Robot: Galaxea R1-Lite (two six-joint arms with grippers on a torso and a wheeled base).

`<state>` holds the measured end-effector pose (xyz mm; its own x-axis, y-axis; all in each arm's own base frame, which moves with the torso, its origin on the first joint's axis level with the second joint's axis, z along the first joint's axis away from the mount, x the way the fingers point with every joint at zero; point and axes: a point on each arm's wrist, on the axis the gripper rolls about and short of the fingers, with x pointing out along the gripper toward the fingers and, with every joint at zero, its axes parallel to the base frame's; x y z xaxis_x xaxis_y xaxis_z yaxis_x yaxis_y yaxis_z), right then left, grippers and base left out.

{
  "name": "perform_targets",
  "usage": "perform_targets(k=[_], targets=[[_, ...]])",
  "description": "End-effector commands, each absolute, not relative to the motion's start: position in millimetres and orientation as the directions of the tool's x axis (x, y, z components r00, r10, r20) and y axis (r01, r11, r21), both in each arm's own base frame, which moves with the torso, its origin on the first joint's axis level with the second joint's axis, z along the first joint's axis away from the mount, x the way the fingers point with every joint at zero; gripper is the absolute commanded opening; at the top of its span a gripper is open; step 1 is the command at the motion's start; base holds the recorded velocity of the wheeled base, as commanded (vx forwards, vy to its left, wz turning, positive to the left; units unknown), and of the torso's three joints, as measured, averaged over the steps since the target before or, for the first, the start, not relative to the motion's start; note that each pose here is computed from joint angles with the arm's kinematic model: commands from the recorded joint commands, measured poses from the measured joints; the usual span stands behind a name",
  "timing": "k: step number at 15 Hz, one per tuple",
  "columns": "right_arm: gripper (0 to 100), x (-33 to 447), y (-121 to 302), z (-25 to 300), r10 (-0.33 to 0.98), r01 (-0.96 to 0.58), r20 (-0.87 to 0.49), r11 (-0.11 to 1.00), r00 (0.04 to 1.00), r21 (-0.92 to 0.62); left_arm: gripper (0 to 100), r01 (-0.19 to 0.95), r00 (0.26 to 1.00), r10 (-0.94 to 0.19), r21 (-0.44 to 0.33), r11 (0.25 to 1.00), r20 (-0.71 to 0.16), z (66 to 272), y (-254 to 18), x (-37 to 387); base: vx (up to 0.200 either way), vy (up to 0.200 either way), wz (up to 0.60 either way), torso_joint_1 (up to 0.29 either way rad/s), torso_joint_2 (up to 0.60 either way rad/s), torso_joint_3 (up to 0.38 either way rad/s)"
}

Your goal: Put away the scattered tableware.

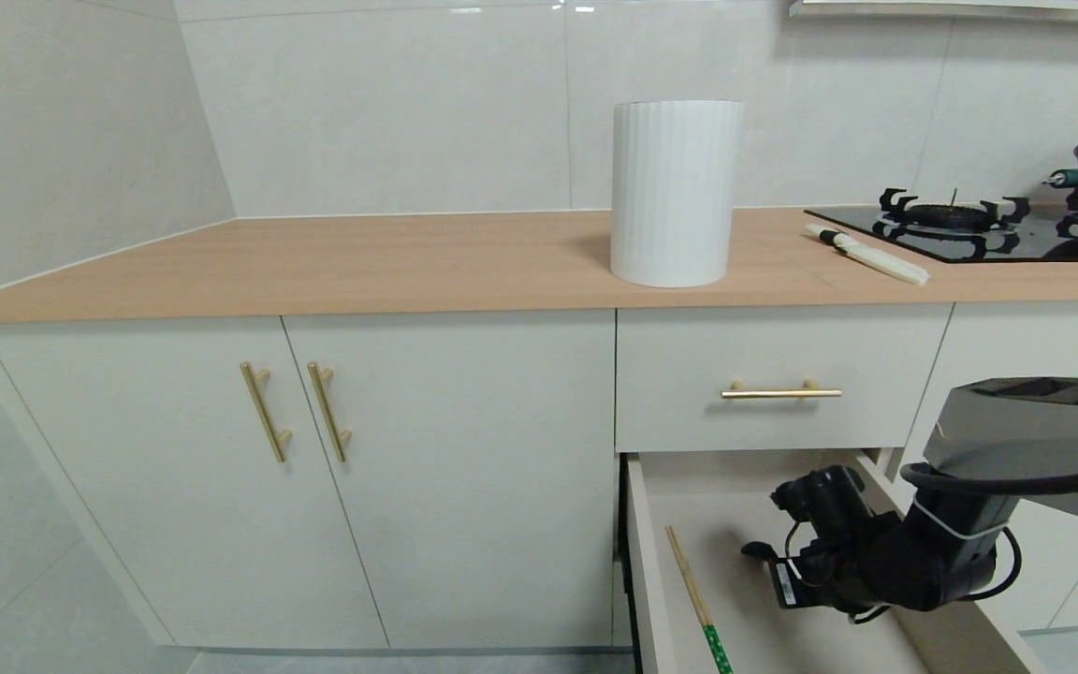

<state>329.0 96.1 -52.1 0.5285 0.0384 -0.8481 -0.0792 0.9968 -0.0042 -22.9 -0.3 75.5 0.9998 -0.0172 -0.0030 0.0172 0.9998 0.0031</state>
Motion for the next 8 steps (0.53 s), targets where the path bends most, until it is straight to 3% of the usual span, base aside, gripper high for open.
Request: perform_targets(k=[1, 8], targets=[[0, 328.9, 96.4, -63.6, 0.025, -0.076, -0.862, 0.997, 0.506, -0.016, 100, 0.017, 1.000, -0.017, 0.003, 1.000, -0.003, 75.4, -0.3, -22.9, 0.000, 0.000, 0.00, 0.000, 0.00, 0.000], [0, 329.2, 97.0, -63.8, 0.025, -0.075, -0.861, 0.997, 0.508, -0.016, 100, 0.017, 1.000, -0.017, 0.003, 1.000, -0.003, 75.4, -0.3, -22.9, 0.000, 0.000, 0.00, 0.000, 0.00, 0.000]])
